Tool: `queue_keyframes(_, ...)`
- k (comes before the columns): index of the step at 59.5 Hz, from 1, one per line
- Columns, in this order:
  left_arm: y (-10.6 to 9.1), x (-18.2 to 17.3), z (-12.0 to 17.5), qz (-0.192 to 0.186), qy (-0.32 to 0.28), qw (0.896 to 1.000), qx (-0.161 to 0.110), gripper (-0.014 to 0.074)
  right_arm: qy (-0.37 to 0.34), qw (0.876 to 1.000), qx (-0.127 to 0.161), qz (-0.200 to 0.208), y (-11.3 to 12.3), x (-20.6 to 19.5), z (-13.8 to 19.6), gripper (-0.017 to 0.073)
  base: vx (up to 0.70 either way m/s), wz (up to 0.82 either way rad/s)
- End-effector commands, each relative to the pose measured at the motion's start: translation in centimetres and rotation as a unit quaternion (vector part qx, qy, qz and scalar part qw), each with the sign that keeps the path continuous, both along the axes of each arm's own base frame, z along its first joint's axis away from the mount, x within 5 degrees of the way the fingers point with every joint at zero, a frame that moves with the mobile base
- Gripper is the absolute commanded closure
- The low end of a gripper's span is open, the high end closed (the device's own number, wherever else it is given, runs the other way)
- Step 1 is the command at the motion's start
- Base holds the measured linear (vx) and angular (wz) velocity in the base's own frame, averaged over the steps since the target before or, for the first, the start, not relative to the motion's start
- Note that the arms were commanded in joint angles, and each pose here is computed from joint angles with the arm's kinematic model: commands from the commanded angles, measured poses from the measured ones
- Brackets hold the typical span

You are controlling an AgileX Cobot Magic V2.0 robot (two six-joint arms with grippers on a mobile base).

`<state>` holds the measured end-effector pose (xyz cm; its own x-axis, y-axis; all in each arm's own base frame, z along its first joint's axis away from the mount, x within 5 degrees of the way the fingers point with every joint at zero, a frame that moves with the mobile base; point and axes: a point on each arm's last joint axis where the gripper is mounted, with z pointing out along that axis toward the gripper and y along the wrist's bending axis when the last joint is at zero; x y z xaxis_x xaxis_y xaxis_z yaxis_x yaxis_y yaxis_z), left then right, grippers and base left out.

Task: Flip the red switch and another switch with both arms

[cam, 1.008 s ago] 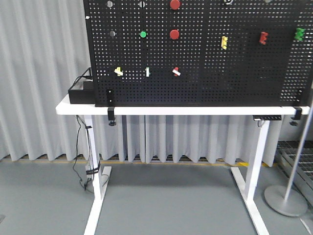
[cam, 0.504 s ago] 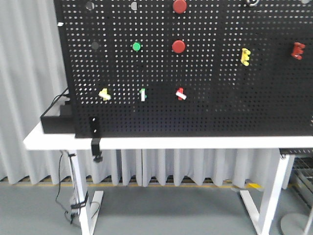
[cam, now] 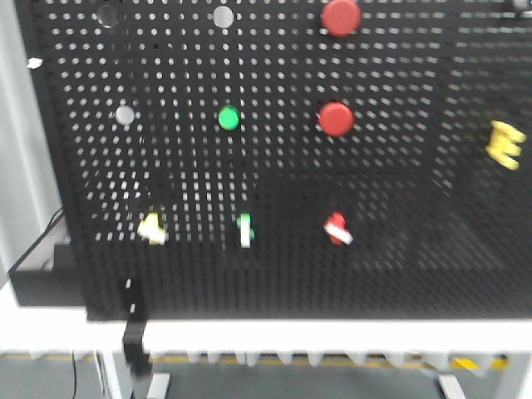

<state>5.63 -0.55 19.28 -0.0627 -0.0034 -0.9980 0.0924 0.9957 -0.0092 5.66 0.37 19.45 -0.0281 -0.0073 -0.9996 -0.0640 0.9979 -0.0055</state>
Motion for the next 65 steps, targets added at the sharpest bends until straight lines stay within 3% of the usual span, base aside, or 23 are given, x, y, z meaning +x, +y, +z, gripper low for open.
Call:
queue_keyframes(1,0.06,-0.03,0.14,0.004,-0.037,0.999,-0.009,0.0591,-0.045,0.999,-0.001,-0.004,-0.05,-0.05,0.66,0.0566,0.44,0.08)
queue_keyframes(31,0.06,-0.03,0.14,0.004,-0.037,0.999,-0.009,0.0591,-0.045,0.999,-0.001,-0.004,-0.05,-0.05,0.66,0.0566,0.35,0.03)
queue_keyframes(65,0.06,-0.03,0.14,0.004,-0.037,0.999,-0.009,0.0591,-0.045,0.999,-0.001,-0.004,-0.05,-0.05,0.66,0.0566,0.10,-0.04)
